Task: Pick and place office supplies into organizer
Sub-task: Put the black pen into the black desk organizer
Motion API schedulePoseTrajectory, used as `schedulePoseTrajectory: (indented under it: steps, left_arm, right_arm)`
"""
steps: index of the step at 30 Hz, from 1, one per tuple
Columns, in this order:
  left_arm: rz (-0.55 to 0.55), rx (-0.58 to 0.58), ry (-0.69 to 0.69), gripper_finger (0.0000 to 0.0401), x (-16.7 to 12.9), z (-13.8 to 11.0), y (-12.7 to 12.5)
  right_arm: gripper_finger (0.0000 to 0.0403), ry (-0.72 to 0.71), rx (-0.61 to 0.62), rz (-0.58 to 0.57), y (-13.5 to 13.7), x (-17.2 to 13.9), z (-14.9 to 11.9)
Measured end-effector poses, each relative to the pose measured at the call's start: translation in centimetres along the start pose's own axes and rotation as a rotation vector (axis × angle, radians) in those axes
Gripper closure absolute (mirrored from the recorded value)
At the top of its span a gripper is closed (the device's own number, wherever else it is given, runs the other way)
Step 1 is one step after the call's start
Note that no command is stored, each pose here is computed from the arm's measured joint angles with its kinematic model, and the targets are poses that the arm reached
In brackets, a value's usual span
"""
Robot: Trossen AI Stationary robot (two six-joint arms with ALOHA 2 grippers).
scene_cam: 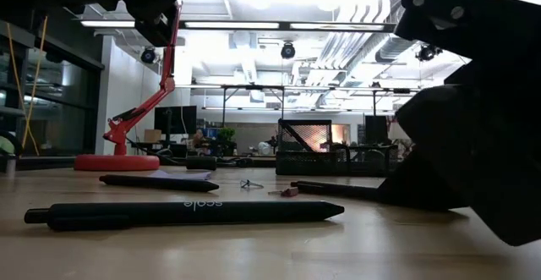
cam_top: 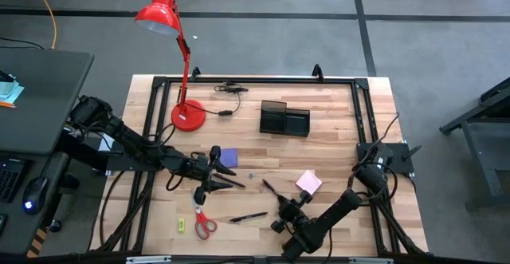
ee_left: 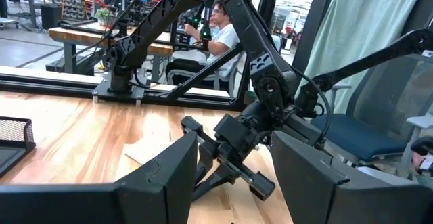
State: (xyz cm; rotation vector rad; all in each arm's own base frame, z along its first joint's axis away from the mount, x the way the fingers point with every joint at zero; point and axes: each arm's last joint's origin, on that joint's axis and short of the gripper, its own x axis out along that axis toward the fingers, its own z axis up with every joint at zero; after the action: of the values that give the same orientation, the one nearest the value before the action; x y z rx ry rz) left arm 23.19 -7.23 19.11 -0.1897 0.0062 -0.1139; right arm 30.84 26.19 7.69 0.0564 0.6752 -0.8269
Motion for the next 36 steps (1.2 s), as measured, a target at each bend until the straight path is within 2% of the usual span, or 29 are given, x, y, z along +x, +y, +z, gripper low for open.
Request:
schedulePoseTrajectory:
  steps: [5, 16, 25, 36]
  left_arm:
    - [-0.007, 0.0, 0.001, 0.0226, 0.0, 0.0, 0.0]
    - [-0.016, -0.032, 0.003, 0.0226, 0.0, 0.0, 0.0]
    - [-0.098, -0.136, 0.008, 0.0226, 0.0, 0.1, -0.3]
    - [-0.049, -0.162, 0.004, 0.0226, 0.0, 0.1, -0.2]
  right_arm:
    - [0.0381, -0.022, -0.011, -0.013, -0.1, 0.1, 0.0]
    - [0.0386, -0.108, -0.017, -0.051, -0.7, 0.2, 0.3]
    - [0.0386, -0.202, -0.03, -0.05, -0.8, -0.1, 0.6]
    - [0.0385, -0.351, -0.078, -0.014, 0.4, -4.1, 3.6]
